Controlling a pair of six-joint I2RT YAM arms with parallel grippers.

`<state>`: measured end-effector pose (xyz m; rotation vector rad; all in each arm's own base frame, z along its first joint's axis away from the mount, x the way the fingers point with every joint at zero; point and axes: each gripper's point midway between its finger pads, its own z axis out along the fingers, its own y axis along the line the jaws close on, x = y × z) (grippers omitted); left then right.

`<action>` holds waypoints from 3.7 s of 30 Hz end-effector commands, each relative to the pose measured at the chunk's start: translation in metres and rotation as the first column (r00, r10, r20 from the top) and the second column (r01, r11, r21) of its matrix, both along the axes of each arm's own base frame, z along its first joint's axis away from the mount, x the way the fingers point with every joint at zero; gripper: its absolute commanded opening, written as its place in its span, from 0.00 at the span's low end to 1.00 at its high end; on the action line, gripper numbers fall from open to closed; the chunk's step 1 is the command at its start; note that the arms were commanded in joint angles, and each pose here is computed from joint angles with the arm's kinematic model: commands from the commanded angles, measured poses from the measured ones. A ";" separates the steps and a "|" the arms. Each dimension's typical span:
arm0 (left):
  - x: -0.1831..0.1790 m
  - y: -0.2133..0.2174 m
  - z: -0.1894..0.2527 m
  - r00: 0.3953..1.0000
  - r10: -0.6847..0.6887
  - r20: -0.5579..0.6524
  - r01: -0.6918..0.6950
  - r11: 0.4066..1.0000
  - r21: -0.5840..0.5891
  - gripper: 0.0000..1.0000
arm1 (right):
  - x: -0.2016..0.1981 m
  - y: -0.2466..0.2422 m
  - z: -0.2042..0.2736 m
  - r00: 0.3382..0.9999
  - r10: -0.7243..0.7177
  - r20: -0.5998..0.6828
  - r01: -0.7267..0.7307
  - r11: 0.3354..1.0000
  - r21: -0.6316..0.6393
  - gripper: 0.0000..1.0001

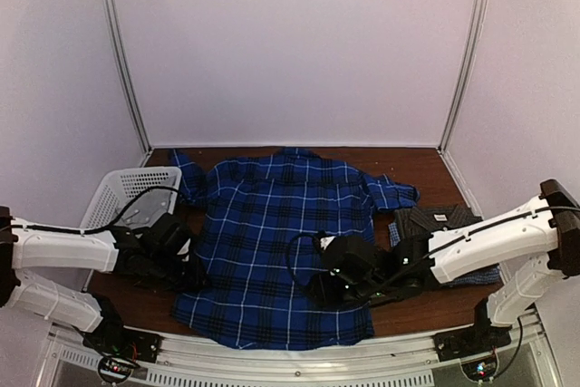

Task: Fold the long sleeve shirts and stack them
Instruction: Smooth out the flattened shirt at the center of the board, then pick up the sleeve from the center of the board.

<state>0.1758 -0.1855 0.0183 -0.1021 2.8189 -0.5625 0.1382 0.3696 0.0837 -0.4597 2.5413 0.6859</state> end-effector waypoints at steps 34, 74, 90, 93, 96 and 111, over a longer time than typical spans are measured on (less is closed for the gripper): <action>0.052 -0.062 0.116 0.959 -0.160 0.236 0.194 0.973 -0.129 0.38 | 0.181 -0.203 0.116 0.782 -0.546 0.300 0.560 0.828 0.045 0.65; 0.038 -0.057 0.122 0.966 -0.102 0.236 0.153 0.965 -0.212 0.37 | 0.324 -0.282 -0.034 0.783 -0.613 0.103 0.620 0.783 -0.053 0.44; 0.037 -0.057 0.119 0.967 -0.100 0.233 0.151 0.965 -0.215 0.36 | 0.334 -0.275 -0.035 0.800 -0.594 0.088 0.599 0.799 -0.049 0.13; 0.037 -0.057 0.118 0.968 -0.100 0.232 0.151 0.965 -0.214 0.36 | 0.336 -0.275 -0.022 0.797 -0.595 0.105 0.601 0.799 -0.035 0.03; 0.038 -0.058 0.118 0.967 -0.103 0.233 0.154 0.964 -0.214 0.36 | 0.337 -0.272 -0.005 0.798 -0.590 0.122 0.596 0.803 -0.017 0.00; 0.043 -0.068 0.119 0.963 -0.112 0.247 0.172 0.956 -0.237 0.36 | 0.309 -0.202 0.090 0.842 -0.473 0.259 0.469 0.879 0.080 0.00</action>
